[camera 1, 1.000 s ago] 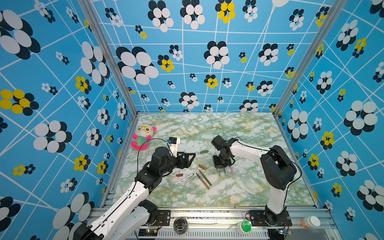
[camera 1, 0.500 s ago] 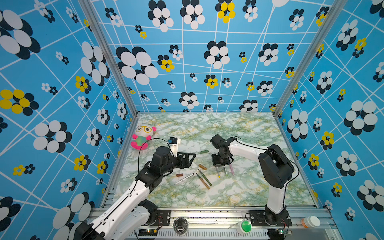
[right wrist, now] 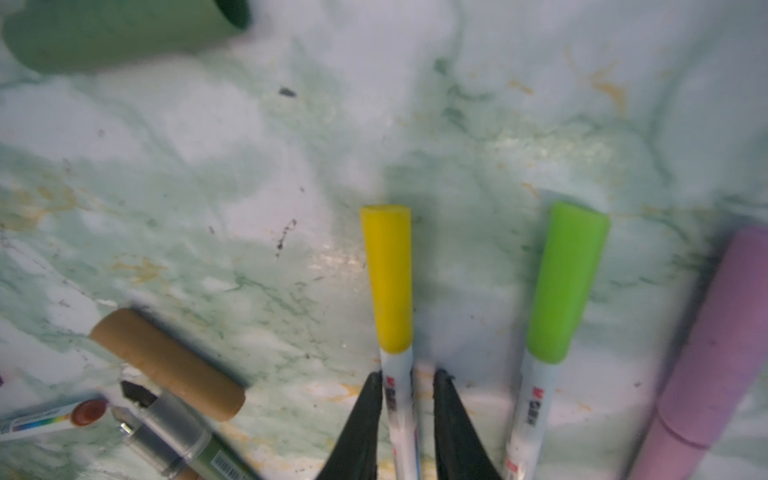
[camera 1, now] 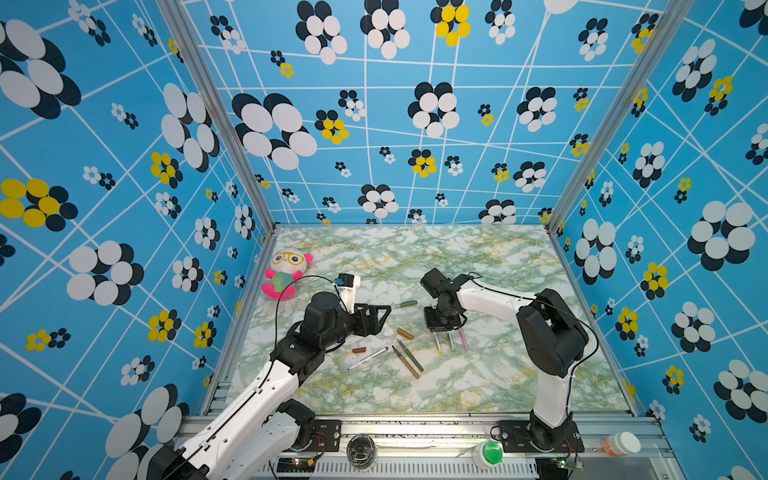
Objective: Insert the pens into the pen caps
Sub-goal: 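Carry the capped white marker with the right gripper and lay it beside the other markers, then lower the right gripper onto the green fountain pen and grasp it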
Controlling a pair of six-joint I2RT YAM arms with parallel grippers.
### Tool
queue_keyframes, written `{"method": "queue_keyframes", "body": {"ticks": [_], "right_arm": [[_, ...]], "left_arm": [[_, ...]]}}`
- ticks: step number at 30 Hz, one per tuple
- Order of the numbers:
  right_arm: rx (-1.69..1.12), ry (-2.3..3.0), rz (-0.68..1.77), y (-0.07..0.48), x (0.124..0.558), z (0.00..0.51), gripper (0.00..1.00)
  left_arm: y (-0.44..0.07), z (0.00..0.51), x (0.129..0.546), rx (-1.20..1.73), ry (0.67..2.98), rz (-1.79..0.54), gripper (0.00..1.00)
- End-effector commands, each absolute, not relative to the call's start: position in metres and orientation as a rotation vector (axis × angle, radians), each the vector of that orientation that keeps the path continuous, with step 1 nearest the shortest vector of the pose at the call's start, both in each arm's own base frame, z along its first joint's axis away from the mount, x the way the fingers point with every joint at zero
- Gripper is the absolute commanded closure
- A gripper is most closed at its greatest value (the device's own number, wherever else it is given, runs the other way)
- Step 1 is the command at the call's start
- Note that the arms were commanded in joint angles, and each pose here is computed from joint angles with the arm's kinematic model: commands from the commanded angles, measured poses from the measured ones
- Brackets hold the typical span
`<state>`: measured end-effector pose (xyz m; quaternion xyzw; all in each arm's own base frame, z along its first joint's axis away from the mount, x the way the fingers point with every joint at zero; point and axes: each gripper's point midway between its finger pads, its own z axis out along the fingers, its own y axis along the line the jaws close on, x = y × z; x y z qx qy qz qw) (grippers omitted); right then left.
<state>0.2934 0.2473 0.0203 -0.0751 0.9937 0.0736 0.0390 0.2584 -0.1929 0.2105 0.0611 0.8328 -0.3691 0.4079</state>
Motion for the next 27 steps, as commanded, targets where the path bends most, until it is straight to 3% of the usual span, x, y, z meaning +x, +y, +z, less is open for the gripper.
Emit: {"method": "queue_keyframes", "body": {"ticks": [1, 6, 8, 14, 27], "right_arm": [[-0.212, 3.034, 0.204, 0.248, 0.298, 0.026, 0.73], [-0.235, 2.97, 0.297, 0.259, 0.302, 0.059, 0.7], [-0.264, 2.92, 0.337, 0.267, 0.304, 0.079, 0.68], [-0.438, 2.804, 0.387, 0.294, 0.294, 0.119, 0.66], [-0.743, 2.772, 0.219, 0.327, 0.221, 0.088, 0.66]], "left_arm": [[-0.188, 0.225, 0.261, 0.155, 2.062, -0.905, 0.12], [-0.184, 0.227, 0.261, 0.136, 2.056, -0.889, 0.1], [-0.18, 0.227, 0.262, 0.105, 2.054, -0.875, 0.0], [-0.162, 0.226, 0.266, -0.02, 2.044, -0.854, 0.01], [-0.113, 0.216, 0.263, -0.313, 1.98, -0.867, 0.01]]}}
